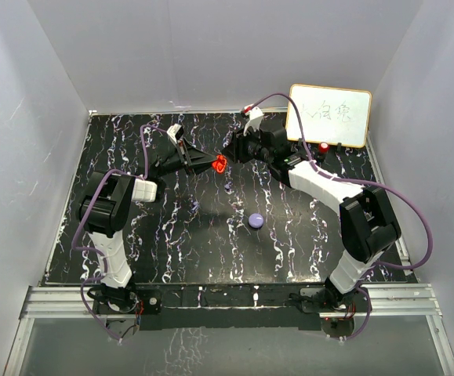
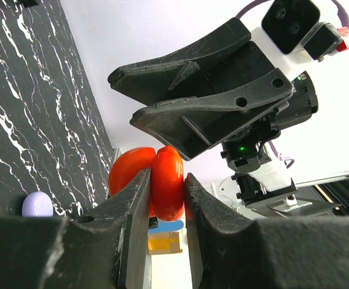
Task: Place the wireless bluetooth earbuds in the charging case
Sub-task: Place the earbud in the charging case.
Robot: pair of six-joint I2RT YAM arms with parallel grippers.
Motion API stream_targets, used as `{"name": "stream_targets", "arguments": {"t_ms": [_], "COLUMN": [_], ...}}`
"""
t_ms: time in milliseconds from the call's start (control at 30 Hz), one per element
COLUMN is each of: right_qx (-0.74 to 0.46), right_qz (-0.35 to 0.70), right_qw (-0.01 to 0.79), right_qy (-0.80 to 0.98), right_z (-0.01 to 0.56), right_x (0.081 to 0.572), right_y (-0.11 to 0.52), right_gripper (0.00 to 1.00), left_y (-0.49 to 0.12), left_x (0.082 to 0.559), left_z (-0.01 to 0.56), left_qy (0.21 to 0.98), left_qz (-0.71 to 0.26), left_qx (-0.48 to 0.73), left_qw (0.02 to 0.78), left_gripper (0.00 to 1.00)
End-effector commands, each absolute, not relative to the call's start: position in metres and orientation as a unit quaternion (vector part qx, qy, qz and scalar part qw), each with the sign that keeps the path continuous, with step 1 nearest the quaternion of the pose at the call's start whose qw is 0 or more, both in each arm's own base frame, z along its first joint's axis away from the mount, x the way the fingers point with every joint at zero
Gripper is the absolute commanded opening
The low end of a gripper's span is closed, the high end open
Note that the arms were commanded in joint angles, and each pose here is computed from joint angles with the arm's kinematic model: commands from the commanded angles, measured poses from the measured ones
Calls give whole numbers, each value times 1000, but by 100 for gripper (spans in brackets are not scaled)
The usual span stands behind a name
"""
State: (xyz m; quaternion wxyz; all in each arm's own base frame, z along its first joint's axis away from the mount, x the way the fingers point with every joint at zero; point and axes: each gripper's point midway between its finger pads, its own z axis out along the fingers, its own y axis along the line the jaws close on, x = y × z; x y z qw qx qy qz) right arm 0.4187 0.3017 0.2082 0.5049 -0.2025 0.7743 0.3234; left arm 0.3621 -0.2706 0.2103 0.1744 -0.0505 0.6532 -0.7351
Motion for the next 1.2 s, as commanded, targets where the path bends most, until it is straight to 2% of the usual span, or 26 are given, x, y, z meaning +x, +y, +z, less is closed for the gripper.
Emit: {"name": "stream_targets", "arguments": {"t_ms": [0, 1167], "right_qx": [-208, -227], "right_qz": [328, 335], "right_qw": [556, 552], "right_qy": [735, 729], "right_z": [261, 271], "right_x": [424, 412], "right_y": [304, 313], "right_gripper": [31, 30], "left_y": [-270, -273], "left_x": [351, 362], "left_z": [236, 223], "left_qy": [626, 635], "left_qz": [-747, -742], "left_qx": [11, 0], "left_qw": [224, 218], "left_gripper": [0, 0]}}
